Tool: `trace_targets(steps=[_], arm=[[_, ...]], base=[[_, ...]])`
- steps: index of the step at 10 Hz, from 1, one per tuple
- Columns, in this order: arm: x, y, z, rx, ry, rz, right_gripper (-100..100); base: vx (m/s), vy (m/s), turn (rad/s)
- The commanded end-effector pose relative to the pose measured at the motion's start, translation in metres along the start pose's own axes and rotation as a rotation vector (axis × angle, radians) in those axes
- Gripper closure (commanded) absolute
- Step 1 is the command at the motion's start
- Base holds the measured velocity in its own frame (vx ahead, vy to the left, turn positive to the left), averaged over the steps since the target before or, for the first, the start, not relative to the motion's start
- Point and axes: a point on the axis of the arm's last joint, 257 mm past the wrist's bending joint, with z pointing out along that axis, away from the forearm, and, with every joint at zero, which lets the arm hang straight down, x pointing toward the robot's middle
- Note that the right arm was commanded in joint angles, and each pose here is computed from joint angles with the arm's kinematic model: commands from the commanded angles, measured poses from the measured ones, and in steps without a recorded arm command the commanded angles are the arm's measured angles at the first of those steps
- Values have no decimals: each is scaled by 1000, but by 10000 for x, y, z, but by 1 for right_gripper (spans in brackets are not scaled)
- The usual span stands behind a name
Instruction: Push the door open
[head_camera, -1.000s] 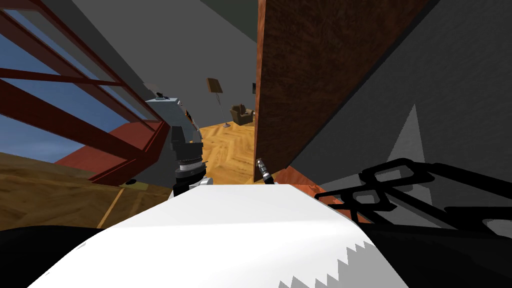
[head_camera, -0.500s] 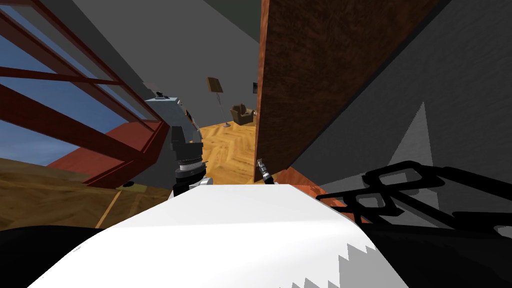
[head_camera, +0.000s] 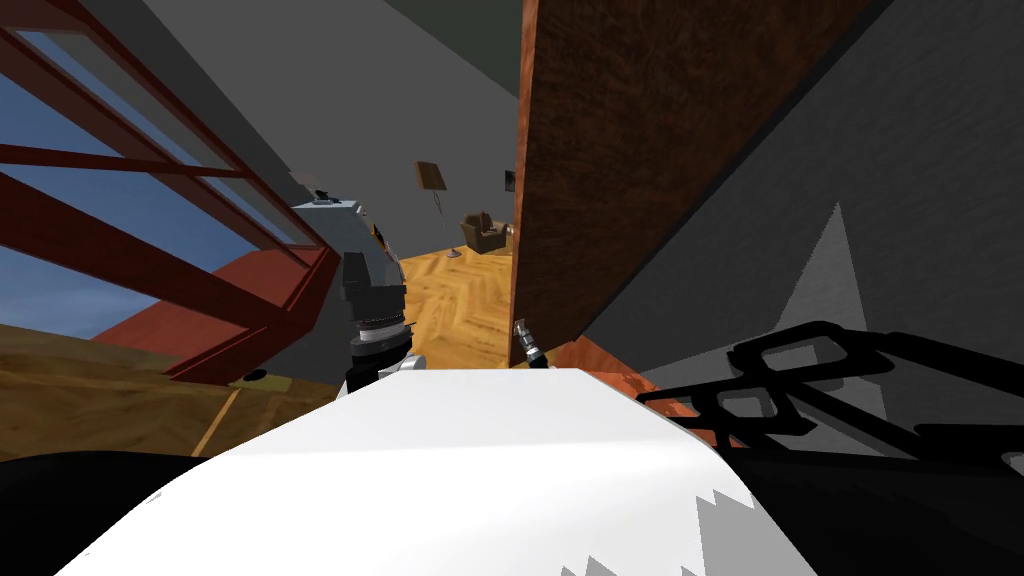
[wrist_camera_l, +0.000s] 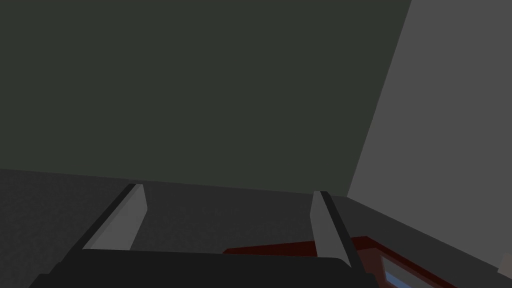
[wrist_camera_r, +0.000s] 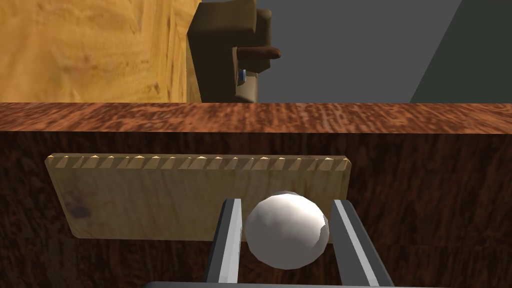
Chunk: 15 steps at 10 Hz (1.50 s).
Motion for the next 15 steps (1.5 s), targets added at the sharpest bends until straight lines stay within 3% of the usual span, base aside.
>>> trace_targets(steps=[1,15], arm=[[-130,65,53,-16,-21,-8,100],[-980,84,33,-13,-221,-20,100]], base=[[151,87,-30],[144,106,-55]])
